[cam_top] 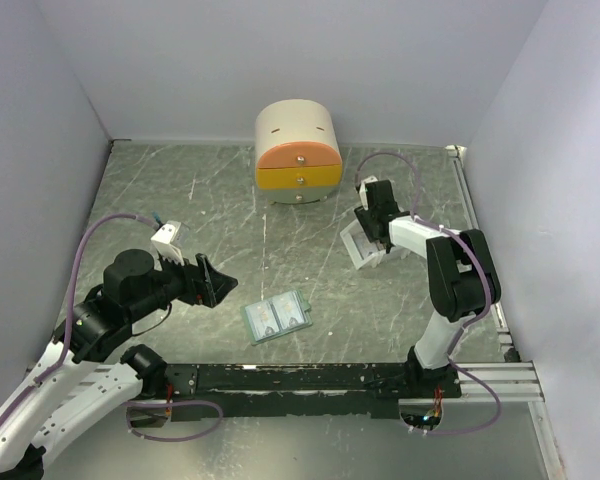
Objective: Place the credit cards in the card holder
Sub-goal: Pick up the credit card from the storage box.
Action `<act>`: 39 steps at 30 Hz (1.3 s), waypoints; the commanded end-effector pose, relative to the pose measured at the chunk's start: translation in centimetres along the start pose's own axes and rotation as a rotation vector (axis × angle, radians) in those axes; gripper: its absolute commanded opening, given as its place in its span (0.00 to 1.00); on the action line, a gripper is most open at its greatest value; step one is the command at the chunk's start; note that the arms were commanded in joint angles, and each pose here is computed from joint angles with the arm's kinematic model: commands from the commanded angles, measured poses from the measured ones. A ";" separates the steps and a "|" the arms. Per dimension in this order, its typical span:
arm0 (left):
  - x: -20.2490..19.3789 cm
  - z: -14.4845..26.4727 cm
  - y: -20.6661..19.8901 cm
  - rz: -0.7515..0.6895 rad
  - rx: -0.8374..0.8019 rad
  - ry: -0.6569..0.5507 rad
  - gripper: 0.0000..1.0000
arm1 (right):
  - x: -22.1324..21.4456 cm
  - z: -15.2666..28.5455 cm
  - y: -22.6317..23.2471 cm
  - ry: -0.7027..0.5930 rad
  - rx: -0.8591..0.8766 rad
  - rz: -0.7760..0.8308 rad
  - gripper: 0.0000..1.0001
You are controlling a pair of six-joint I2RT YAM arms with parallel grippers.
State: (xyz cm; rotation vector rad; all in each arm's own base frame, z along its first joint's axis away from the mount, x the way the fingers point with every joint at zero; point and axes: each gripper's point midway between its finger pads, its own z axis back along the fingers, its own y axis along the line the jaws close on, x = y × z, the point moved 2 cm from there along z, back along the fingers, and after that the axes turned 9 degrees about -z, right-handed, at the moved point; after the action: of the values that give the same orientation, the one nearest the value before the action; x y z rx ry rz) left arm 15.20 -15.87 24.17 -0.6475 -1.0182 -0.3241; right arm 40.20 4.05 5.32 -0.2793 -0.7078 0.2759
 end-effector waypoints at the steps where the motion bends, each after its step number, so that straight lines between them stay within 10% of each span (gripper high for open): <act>1: 0.5 -0.1 -0.2 -0.011 -0.013 -0.025 0.97 | -3.3 -1.2 1.4 0.085 0.033 0.008 0.53; 11: 0.5 -0.1 -0.1 -0.009 -0.005 -0.028 0.97 | -0.3 1.1 2.3 0.029 0.144 -0.066 0.06; 27: 0.5 -0.1 -0.3 -0.011 -0.016 -0.027 0.97 | 0.2 3.7 0.1 0.018 0.061 -0.066 0.20; 31: 0.4 -0.1 -0.2 -0.010 -0.011 -0.028 0.97 | 0.1 3.7 0.0 0.021 0.055 -0.069 0.00; 37: 0.5 -0.1 -0.1 -0.009 -0.006 -0.028 0.97 | 0.8 3.8 -0.2 -0.007 0.050 -0.079 0.00; 39: 0.5 0.0 -0.1 -0.007 -0.003 -0.029 0.97 | 0.5 3.1 0.2 0.018 0.060 -0.079 0.27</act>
State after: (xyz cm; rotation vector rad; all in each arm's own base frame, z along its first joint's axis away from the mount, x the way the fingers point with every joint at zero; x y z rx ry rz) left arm 15.20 -15.86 24.10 -0.6464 -1.0170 -0.3233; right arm 38.27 4.85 8.29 -0.1944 -0.6988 0.2284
